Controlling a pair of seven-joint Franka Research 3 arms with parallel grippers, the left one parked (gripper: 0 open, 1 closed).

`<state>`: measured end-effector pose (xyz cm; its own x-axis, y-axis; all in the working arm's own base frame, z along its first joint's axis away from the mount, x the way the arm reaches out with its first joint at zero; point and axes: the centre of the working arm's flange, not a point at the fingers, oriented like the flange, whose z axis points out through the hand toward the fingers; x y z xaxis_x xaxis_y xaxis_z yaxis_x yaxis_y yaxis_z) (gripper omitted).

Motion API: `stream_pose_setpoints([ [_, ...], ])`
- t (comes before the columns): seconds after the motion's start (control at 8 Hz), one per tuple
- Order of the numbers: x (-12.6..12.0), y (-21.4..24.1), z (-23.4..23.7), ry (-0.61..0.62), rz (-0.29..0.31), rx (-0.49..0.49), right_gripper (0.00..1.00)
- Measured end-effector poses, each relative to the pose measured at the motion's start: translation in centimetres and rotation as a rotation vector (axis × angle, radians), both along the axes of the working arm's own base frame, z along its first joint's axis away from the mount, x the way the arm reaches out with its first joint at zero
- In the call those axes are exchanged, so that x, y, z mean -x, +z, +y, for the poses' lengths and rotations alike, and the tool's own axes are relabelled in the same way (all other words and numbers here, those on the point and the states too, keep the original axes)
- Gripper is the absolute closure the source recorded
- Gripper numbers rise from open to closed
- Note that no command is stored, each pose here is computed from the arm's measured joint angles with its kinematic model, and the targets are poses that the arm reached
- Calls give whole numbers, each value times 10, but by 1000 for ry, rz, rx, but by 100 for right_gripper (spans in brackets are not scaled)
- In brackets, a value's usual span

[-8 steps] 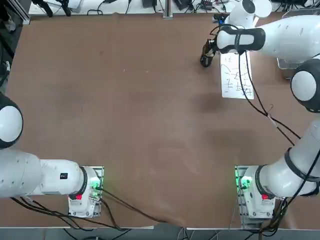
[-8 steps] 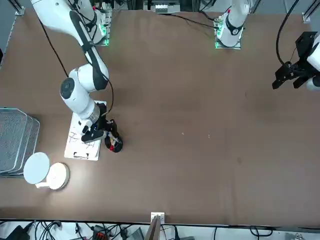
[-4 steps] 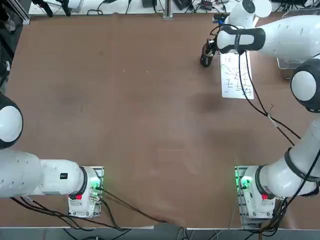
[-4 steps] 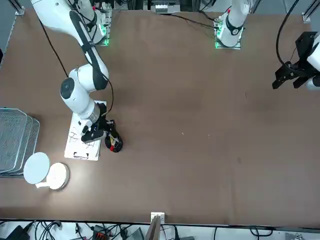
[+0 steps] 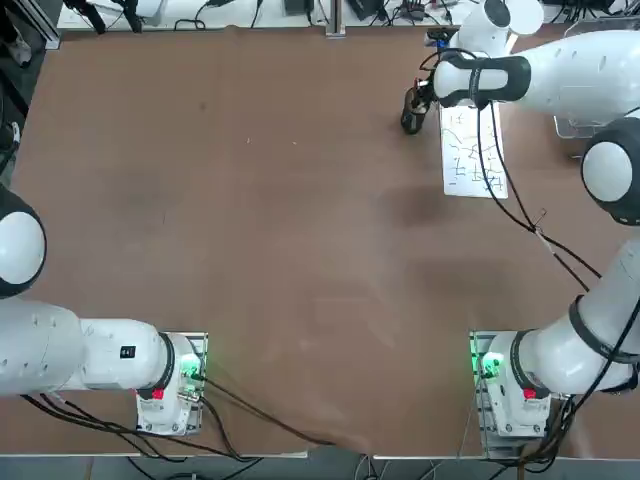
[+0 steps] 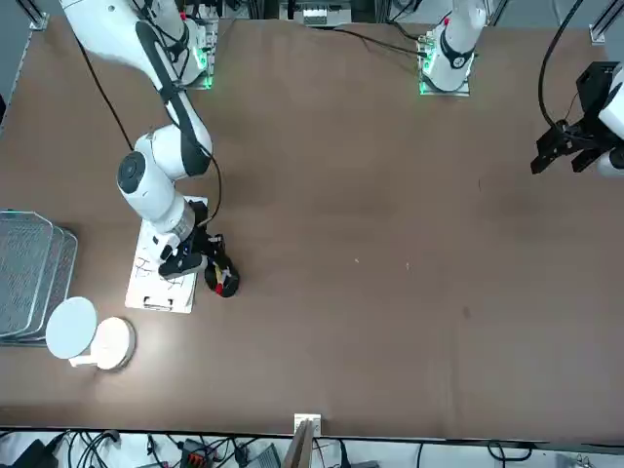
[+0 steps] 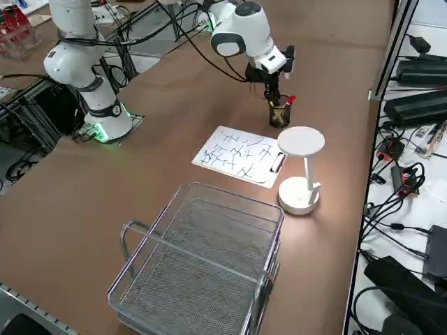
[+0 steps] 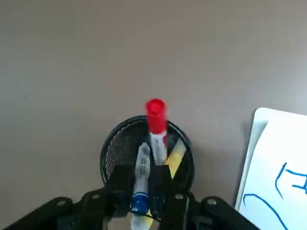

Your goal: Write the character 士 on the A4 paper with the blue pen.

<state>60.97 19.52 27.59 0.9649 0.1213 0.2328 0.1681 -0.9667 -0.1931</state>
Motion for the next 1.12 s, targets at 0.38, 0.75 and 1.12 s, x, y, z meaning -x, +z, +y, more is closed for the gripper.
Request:
stream_pose_setpoints([
  [0.38, 0, 0, 0, 0, -1, 0, 79],
  [0.75, -2, 3, 1, 0, -6, -2, 79],
  [1.12, -10, 22, 4, 10, -2, -6, 79],
])
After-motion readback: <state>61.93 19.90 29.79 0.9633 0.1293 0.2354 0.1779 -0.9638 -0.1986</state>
